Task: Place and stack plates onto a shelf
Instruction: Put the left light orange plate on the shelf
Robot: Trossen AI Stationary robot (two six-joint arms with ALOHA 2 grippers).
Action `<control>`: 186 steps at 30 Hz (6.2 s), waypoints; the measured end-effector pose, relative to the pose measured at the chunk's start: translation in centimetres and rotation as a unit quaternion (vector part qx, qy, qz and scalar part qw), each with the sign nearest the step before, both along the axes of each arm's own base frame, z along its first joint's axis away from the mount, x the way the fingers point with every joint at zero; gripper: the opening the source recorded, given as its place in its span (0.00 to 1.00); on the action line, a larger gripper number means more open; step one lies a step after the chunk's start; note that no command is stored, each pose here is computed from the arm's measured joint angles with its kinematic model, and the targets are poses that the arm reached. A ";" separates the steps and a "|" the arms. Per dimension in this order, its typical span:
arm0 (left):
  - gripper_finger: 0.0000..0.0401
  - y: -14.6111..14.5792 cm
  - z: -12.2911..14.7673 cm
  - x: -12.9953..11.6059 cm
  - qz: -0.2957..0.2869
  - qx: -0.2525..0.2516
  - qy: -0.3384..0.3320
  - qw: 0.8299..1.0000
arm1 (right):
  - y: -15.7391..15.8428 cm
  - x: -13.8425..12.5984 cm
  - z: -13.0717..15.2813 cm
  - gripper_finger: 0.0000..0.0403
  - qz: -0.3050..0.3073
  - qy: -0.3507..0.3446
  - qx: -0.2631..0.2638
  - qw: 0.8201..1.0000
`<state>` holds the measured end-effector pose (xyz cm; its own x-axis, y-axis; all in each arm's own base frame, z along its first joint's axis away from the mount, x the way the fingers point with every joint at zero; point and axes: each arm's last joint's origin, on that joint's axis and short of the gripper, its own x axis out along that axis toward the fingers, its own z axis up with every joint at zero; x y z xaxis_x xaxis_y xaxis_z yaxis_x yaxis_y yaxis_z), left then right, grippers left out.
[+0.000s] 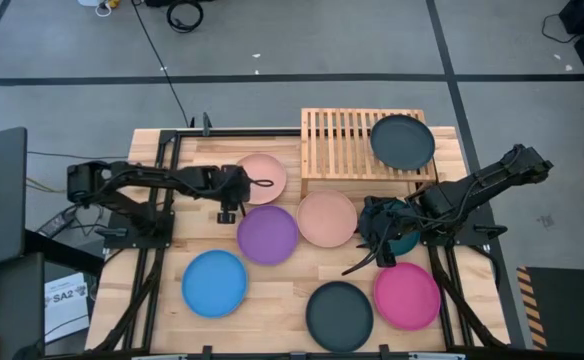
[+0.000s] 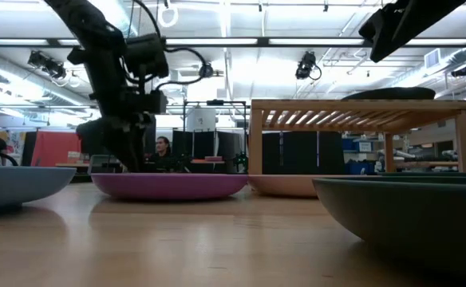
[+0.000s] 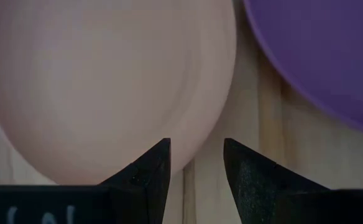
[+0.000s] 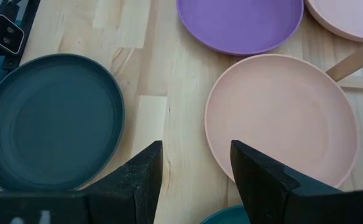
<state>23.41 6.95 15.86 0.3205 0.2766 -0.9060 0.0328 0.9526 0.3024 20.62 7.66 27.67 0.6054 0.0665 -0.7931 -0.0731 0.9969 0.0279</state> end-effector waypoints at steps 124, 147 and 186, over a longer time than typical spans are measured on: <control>0.05 -1.1 17.8 11.9 -0.258 0.276 -0.140 0.915 | 0.5 -0.2 0.0 0.48 0.018 0.029 0.084 0.996; 0.06 0.4 11.0 17.9 -0.281 0.301 -0.125 0.903 | 0.5 -0.1 0.0 0.48 0.019 0.026 0.085 0.996; 0.15 1.4 10.8 17.9 -0.211 0.261 -0.160 0.928 | 0.5 -0.1 0.0 0.48 0.018 0.026 0.085 0.996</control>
